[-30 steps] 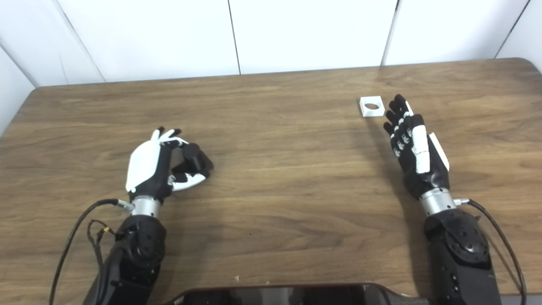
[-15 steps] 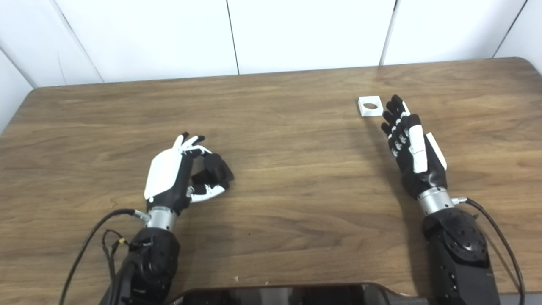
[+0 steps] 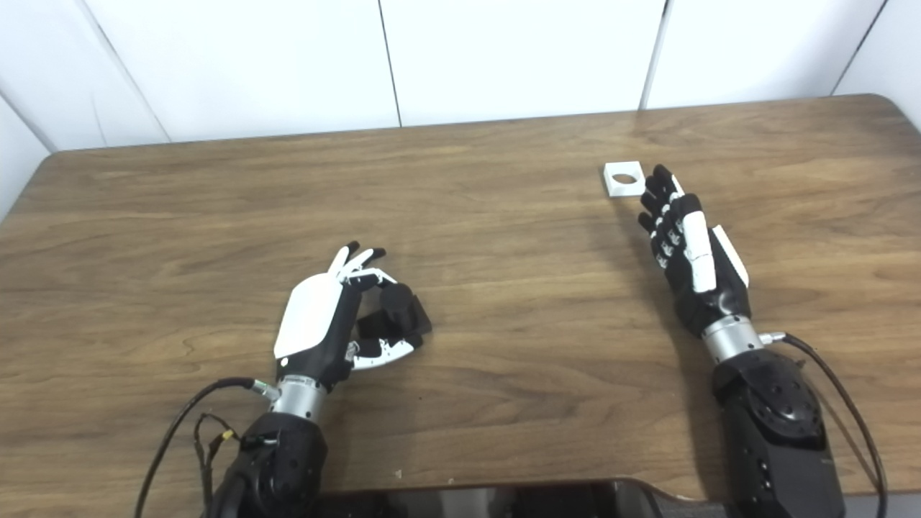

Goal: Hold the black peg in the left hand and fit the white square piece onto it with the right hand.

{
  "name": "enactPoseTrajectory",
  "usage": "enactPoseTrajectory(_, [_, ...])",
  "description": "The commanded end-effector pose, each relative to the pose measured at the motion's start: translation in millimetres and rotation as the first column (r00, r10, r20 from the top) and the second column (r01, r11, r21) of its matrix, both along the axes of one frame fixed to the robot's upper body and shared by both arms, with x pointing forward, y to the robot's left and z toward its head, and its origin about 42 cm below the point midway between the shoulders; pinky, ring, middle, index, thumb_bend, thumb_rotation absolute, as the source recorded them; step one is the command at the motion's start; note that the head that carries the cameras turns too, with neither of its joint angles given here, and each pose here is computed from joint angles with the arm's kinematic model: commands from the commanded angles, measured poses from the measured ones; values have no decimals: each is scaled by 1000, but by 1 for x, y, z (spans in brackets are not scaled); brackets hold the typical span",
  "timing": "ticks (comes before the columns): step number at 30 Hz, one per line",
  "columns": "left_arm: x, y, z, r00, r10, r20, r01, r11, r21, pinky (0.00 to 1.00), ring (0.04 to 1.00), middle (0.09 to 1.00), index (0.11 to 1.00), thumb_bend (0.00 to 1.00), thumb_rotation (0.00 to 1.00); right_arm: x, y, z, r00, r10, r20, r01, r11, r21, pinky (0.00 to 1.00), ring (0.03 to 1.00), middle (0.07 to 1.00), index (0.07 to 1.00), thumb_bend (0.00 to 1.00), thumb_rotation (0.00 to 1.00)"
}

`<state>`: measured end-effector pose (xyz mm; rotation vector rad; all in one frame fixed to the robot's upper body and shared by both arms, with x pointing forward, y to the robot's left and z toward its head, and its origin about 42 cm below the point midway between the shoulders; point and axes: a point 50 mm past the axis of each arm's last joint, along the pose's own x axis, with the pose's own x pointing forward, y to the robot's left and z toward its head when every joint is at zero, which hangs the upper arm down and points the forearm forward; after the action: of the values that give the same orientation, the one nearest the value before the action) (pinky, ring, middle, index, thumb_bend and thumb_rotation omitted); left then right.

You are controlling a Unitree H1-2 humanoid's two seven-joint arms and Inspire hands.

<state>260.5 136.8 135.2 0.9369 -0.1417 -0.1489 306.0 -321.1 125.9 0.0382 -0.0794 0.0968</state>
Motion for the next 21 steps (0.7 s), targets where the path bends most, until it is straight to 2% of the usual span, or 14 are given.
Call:
enactPoseTrajectory(1, [-6, -4, -4, 999, -43, -29, 44, 999, 31, 859, 971, 887, 492, 523, 71, -22, 9, -32, 995, 0, -101, 4, 999, 45, 1000, 1000, 1000, 1000, 589, 1000])
enactPoseTrajectory(7, [-6, -3, -3, 998, -53, -31, 54, 997, 51, 867, 965, 884, 492, 522, 72, -23, 10, -32, 994, 5, -110, 0, 999, 52, 1000, 1000, 1000, 1000, 558, 1000])
enactPoseTrajectory(21, [-9, -4, -5, 996, -73, -53, 74, 997, 20, 893, 983, 894, 492, 522, 69, -18, 11, -29, 996, -2, -93, 7, 998, 55, 1000, 1000, 1000, 1000, 598, 1000])
